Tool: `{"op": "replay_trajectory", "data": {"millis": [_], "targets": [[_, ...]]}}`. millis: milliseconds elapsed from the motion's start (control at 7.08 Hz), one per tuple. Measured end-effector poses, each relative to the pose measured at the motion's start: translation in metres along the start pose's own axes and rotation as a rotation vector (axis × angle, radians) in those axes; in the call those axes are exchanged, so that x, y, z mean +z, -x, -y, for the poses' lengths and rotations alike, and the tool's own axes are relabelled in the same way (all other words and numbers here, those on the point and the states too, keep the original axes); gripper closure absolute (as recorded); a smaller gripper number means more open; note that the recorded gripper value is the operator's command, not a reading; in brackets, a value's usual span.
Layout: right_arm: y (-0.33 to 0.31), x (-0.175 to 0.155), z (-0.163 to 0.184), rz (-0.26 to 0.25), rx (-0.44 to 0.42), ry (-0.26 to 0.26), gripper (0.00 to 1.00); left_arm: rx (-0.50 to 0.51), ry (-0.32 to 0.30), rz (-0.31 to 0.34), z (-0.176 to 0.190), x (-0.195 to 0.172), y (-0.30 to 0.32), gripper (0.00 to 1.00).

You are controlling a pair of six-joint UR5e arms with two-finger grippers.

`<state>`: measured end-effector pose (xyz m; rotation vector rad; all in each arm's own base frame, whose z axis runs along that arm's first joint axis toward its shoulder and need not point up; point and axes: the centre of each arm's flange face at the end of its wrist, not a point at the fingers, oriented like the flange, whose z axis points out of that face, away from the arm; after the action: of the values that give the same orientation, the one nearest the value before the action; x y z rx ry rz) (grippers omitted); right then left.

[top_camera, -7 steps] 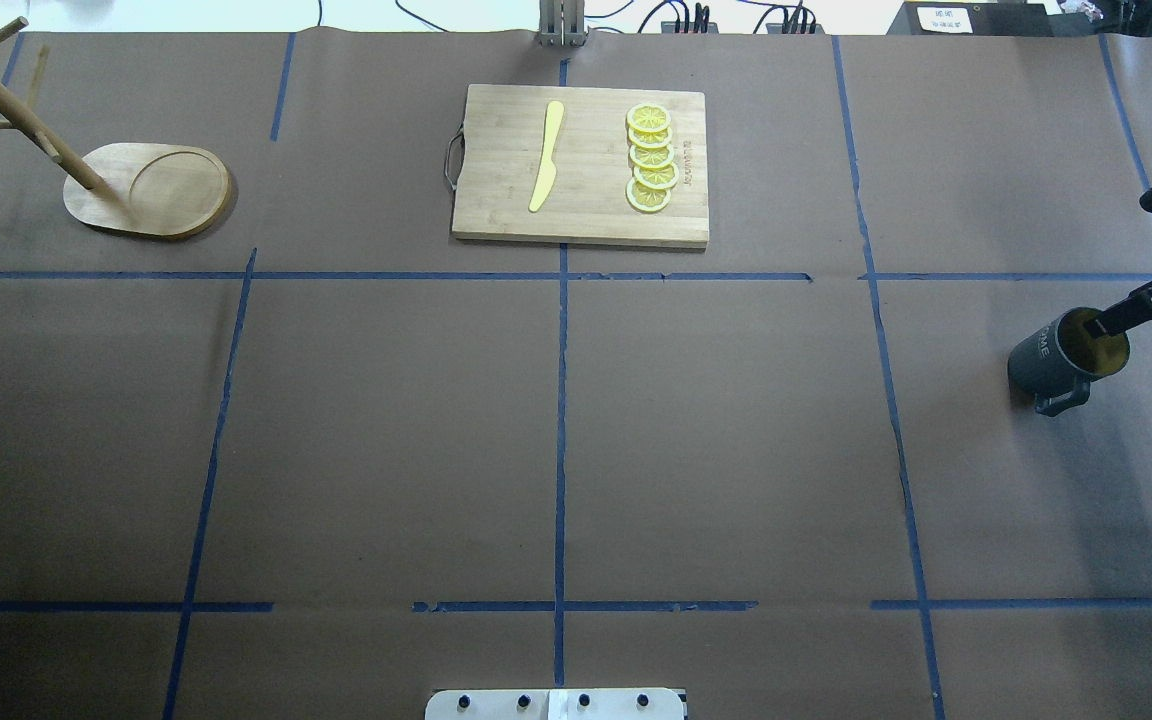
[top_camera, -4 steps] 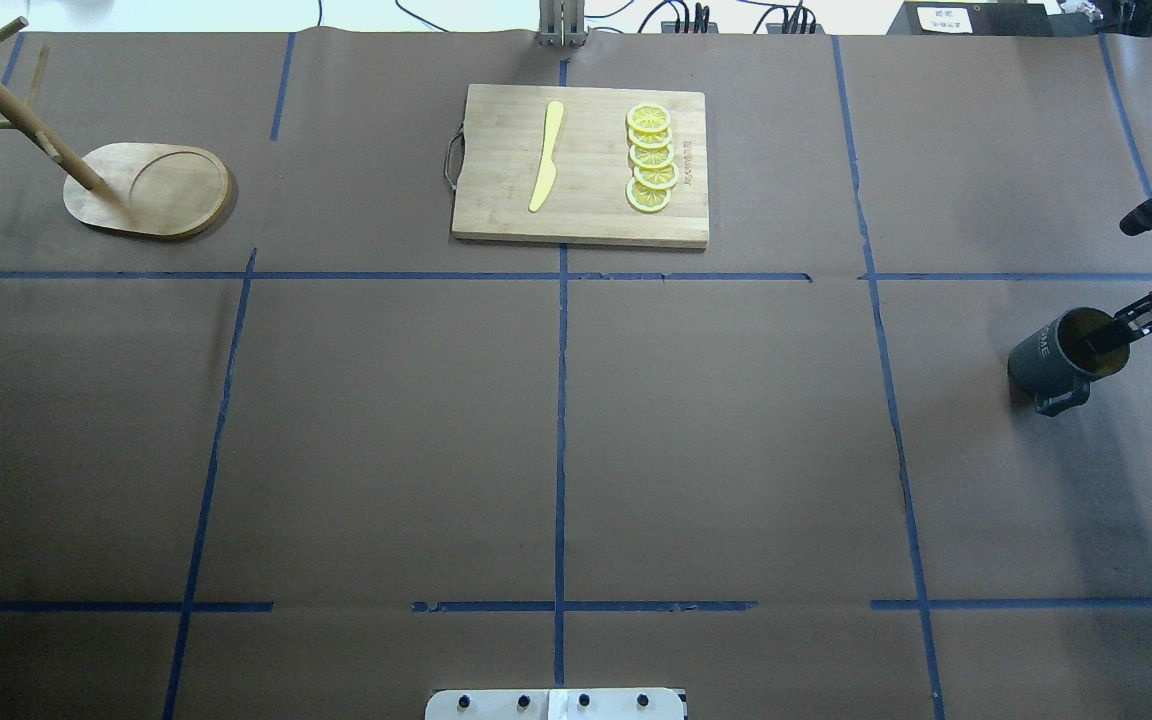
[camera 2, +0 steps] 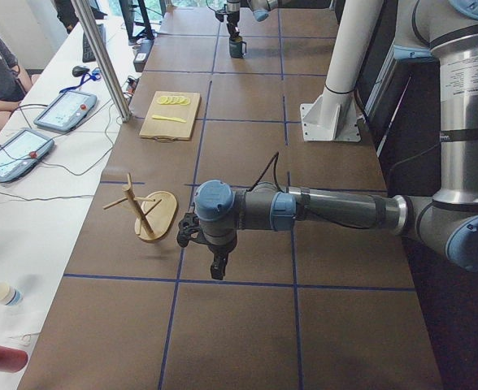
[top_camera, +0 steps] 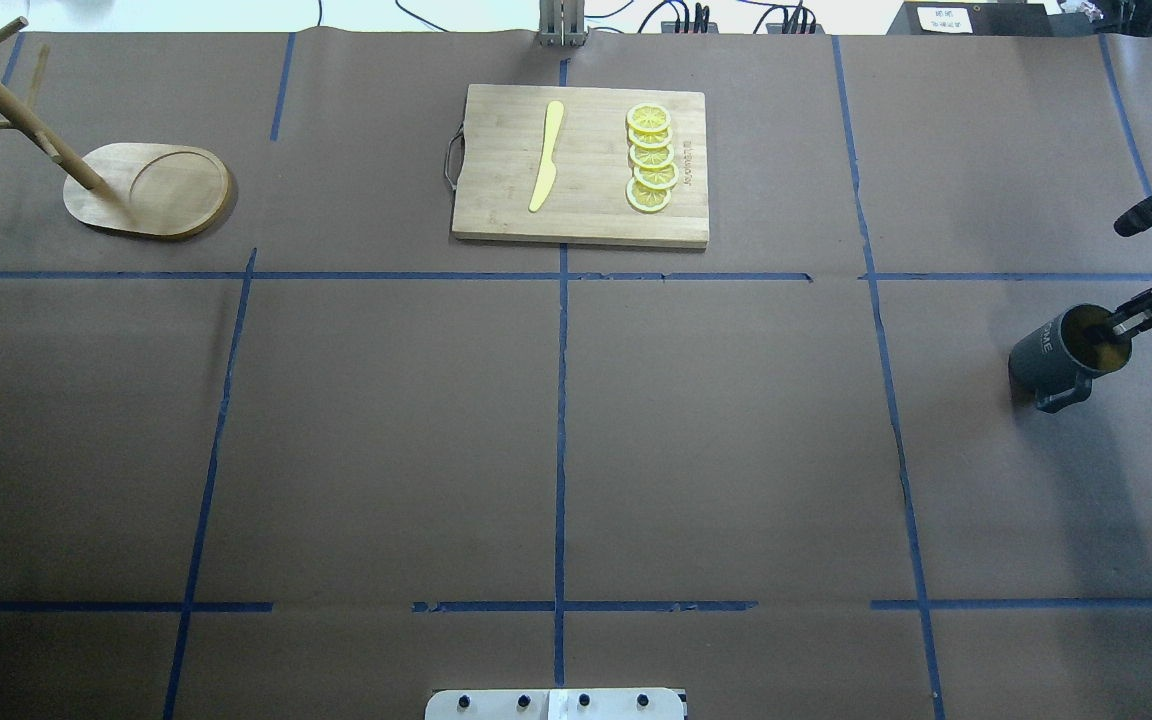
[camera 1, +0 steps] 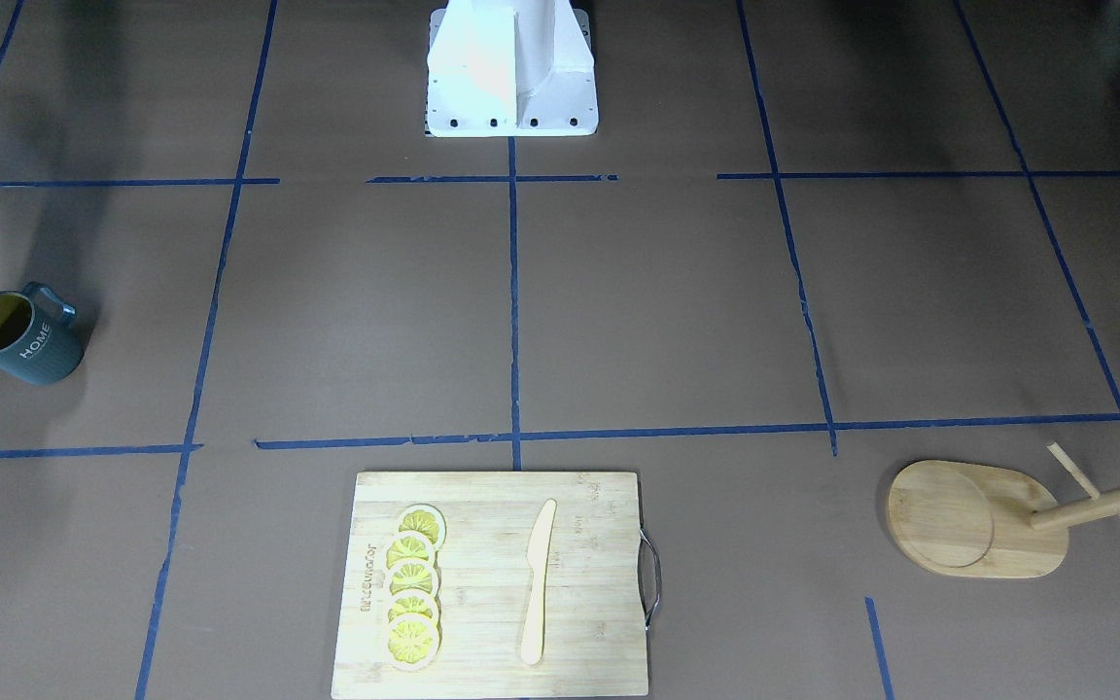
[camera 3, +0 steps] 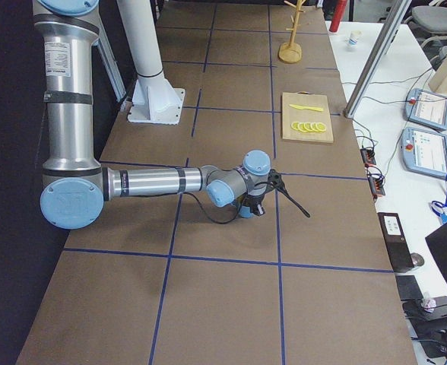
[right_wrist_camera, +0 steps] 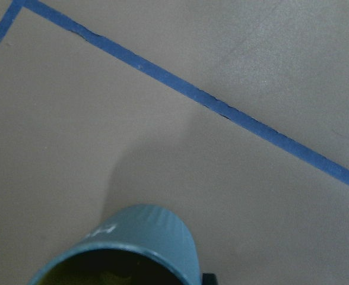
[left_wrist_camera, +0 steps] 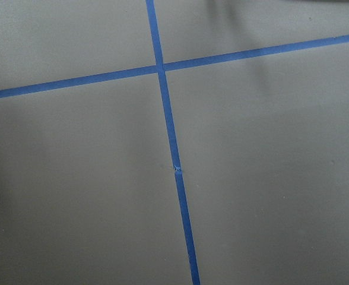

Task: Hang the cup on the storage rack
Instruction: 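Carry the teal mug with the right gripper toward the table center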

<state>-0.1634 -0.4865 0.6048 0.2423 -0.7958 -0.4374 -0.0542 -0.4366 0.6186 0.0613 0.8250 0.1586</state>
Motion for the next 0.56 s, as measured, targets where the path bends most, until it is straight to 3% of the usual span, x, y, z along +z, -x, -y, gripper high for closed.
{"op": "replay_trajectory", "data": {"millis": [282,565], "targets": [[0.011,-0.008,0.013,0.020,0.155,-0.010,1.00,0.002,-0.003,0.002,-0.001,-0.003,-0.002,0.00],[0.034,-0.026,0.041,0.040,0.238,-0.040,1.00,0.000,-0.001,0.001,-0.004,-0.003,-0.003,0.00]]}}
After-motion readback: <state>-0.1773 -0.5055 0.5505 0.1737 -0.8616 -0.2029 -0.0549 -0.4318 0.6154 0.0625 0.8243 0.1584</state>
